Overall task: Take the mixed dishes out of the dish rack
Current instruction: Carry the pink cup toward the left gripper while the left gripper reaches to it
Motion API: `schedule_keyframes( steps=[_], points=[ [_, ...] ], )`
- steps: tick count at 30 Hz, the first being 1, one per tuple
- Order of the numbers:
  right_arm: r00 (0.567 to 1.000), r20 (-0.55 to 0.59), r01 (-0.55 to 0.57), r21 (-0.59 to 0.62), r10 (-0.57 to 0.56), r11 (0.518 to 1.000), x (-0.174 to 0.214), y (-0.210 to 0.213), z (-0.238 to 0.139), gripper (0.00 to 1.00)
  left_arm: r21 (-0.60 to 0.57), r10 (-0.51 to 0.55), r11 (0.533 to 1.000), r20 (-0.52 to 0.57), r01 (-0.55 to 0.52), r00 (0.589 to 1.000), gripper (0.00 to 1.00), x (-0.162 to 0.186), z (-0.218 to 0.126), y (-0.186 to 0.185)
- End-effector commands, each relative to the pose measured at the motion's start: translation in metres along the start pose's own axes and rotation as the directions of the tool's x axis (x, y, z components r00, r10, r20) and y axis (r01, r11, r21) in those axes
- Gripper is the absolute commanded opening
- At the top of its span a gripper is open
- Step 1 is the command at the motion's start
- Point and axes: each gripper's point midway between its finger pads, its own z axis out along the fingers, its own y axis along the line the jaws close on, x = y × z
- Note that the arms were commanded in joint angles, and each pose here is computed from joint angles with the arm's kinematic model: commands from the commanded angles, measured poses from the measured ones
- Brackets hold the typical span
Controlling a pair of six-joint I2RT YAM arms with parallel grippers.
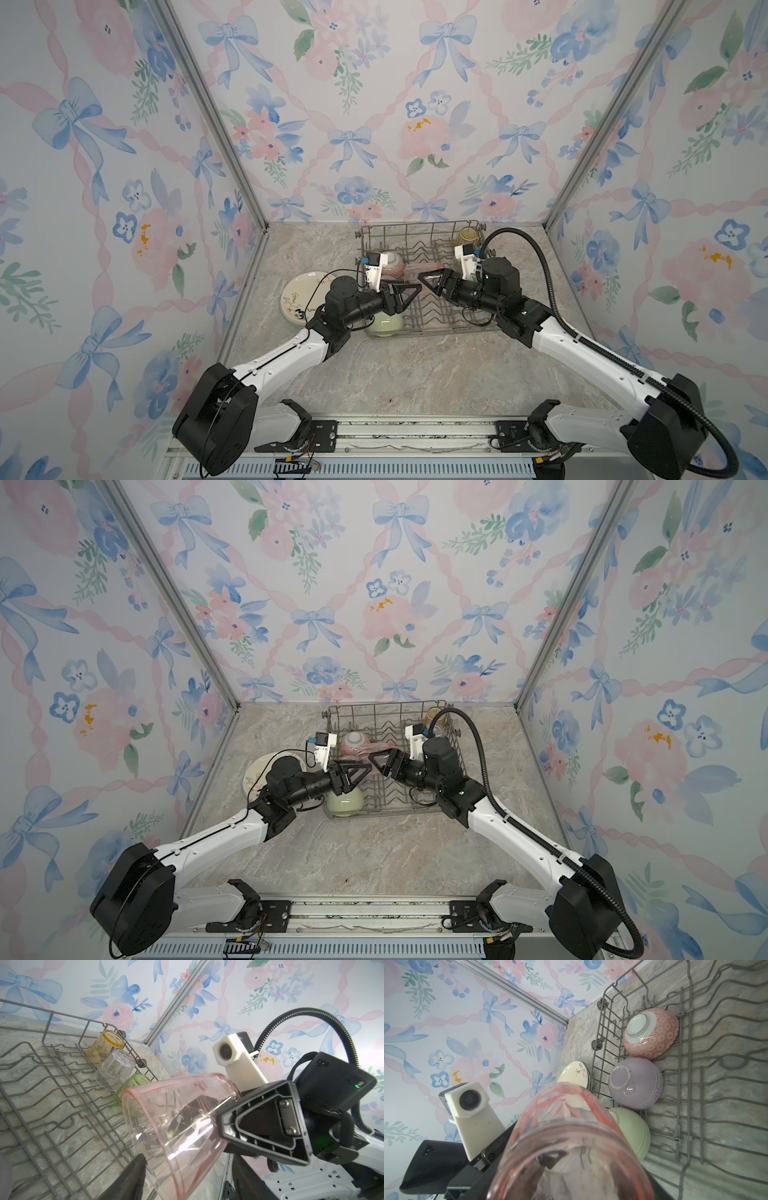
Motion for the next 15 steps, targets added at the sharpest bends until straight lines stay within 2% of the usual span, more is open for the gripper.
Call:
schedule_keyframes(
  steps=[1, 6, 13, 15],
  points=[
    [1.000, 0.005, 0.009, -0.065, -0.009, 0.998, 0.001, 0.016, -0.006, 0.49, 0.101, 0.049, 0.994, 0.013, -0.050, 0.999, 0.59, -0.010, 0.004, -0.024],
    [1.000, -0.003, 0.008, -0.081, -0.008, 0.997, 0.002, 0.019, -0.006, 0.49, 0.131, 0.080, 0.988, 0.009, -0.080, 0.997, 0.37, -0.009, 0.007, -0.032],
    [1.000, -0.026, -0.017, -0.120, 0.014, 0.993, 0.007, 0.024, -0.003, 0.49, 0.132, 0.096, 0.987, 0.014, -0.097, 0.995, 0.39, -0.009, 0.009, -0.034],
    [0.999, -0.029, -0.020, -0.119, 0.016, 0.993, 0.008, 0.022, -0.003, 0.49, 0.134, 0.100, 0.986, 0.015, -0.102, 0.995, 0.35, -0.009, 0.009, -0.035]
  ],
)
